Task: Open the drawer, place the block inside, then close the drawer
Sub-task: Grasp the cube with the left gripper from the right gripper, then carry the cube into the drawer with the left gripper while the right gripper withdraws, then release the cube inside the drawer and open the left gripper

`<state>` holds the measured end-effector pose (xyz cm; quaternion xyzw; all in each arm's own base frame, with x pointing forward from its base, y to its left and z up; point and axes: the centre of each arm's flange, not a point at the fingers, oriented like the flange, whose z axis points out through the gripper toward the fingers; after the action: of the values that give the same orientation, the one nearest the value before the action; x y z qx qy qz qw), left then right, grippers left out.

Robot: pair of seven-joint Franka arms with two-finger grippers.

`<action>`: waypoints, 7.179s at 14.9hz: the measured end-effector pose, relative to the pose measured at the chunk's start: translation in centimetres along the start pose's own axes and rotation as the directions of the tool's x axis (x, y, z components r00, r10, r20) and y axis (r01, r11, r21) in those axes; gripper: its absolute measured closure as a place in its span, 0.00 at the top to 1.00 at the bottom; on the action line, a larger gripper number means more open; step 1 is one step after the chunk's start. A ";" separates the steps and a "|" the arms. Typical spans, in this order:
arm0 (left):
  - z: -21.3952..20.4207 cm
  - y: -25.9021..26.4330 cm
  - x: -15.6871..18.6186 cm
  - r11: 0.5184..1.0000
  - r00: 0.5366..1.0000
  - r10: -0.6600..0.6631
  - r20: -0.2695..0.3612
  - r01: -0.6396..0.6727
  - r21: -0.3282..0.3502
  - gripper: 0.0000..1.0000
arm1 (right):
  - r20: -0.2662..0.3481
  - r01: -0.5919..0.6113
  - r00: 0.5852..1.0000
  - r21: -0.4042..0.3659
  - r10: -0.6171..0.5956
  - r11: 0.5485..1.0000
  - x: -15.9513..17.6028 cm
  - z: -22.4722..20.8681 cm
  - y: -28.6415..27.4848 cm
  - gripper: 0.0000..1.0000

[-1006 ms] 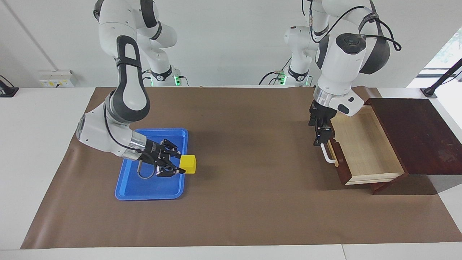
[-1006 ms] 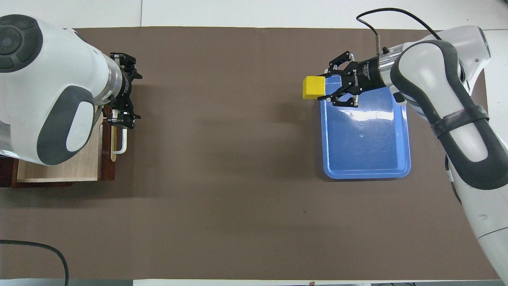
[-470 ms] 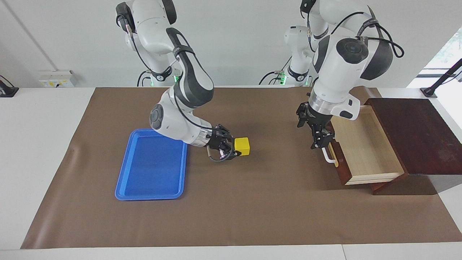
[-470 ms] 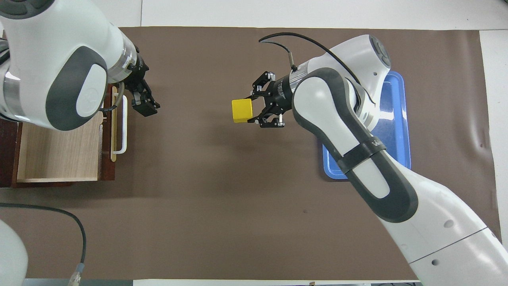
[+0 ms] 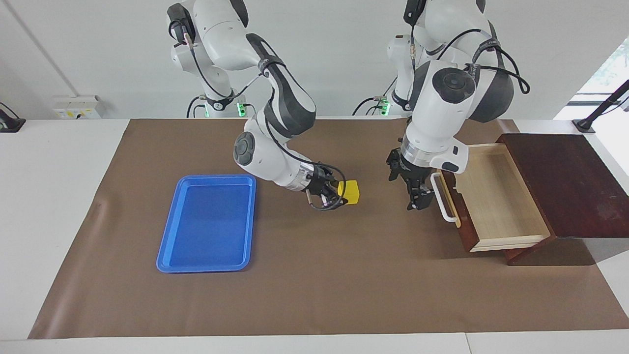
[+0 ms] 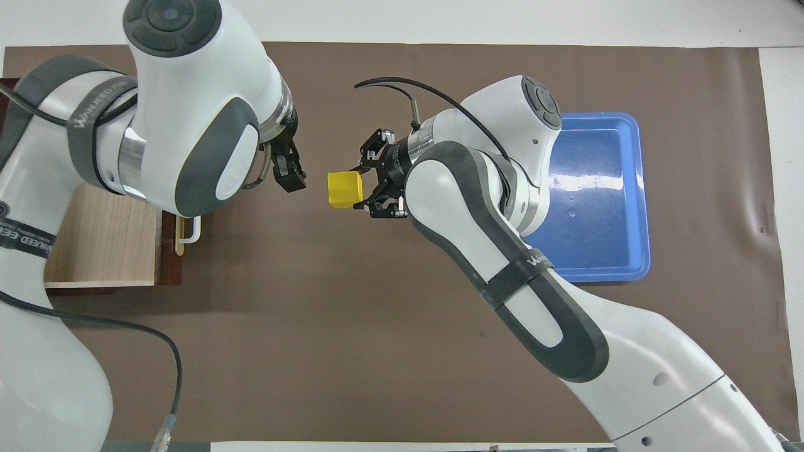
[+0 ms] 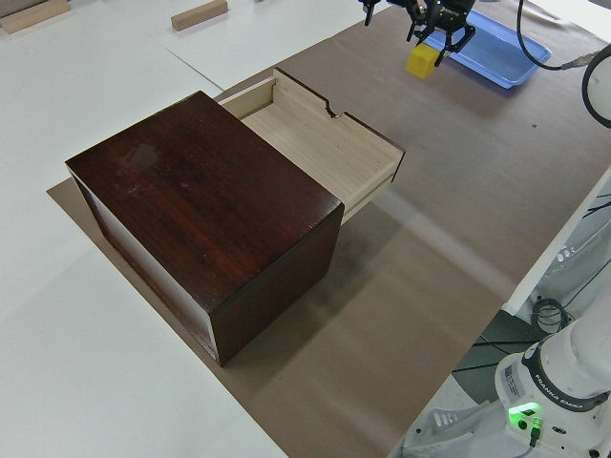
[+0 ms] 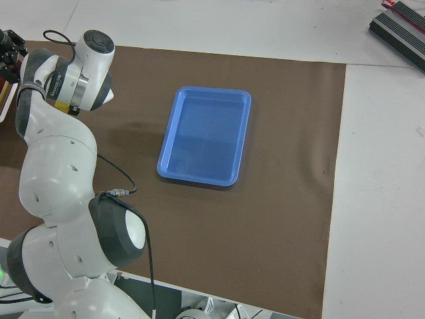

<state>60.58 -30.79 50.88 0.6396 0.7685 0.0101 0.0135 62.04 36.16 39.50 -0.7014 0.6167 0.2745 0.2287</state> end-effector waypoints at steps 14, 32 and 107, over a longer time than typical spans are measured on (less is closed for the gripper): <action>4.5 -4.7 -2.8 0.997 0.997 0.078 0.005 -0.078 -0.004 1.00 | -0.003 -0.020 1.000 0.035 0.020 0.999 0.7 -0.8 -0.8 0.56; 5.9 -5.4 -5.1 0.993 0.993 0.111 0.029 -0.110 -0.034 0.96 | -0.002 -0.032 0.999 0.050 0.032 0.998 0.6 -0.9 -1.0 0.56; 1.0 1.0 22.5 0.954 0.955 0.292 -0.058 -0.295 -0.059 1.00 | -0.098 0.722 0.157 -0.667 -0.983 0.182 13.1 -37.5 11.1 1.00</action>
<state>57.52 -8.51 49.74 0.7454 0.6643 0.0534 0.0147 56.06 0.24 58.94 -0.9994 0.0238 0.0247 -0.0085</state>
